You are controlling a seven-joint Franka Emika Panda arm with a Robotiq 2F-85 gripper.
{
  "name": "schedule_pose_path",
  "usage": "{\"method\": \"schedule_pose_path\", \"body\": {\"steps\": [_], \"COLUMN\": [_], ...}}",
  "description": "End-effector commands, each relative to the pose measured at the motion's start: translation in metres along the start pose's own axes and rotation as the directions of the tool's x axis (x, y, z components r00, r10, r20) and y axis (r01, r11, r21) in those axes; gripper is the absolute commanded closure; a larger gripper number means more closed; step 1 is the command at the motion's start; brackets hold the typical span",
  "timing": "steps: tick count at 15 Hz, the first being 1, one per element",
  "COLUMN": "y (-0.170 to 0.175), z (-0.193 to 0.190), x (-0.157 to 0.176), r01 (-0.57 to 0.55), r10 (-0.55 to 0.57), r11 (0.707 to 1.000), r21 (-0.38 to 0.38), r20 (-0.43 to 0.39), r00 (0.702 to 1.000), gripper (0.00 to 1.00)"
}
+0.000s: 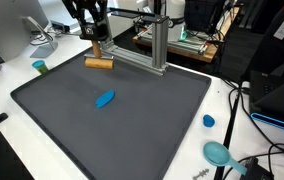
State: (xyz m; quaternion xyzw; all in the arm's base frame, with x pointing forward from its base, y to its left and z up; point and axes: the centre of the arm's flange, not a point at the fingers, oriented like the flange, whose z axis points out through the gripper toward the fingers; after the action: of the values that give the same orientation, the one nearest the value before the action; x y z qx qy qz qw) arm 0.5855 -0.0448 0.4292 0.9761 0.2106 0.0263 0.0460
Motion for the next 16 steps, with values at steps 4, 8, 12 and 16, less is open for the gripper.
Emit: {"method": "schedule_pose_path", "body": {"steps": [4,8,12,16], "y": [-0.003,-0.013,-0.012,-0.004], "z": [-0.005,0.008,0.009,-0.008], "x": [0.031,0.023,0.022,0.026], "r01": [0.352,0.315,0.313,0.432], "r10": [-0.351,-0.315,-0.313,-0.439], "r11": [0.936,0.949,0.949,0.896], "r21": [-0.002,0.020,0.021,-0.101], "r20": [-0.060,-0.021,-0.020,-0.072], "r00": [0.934,0.949,0.950,0.895], "gripper": [0.78,0.53,0.53,0.78]}}
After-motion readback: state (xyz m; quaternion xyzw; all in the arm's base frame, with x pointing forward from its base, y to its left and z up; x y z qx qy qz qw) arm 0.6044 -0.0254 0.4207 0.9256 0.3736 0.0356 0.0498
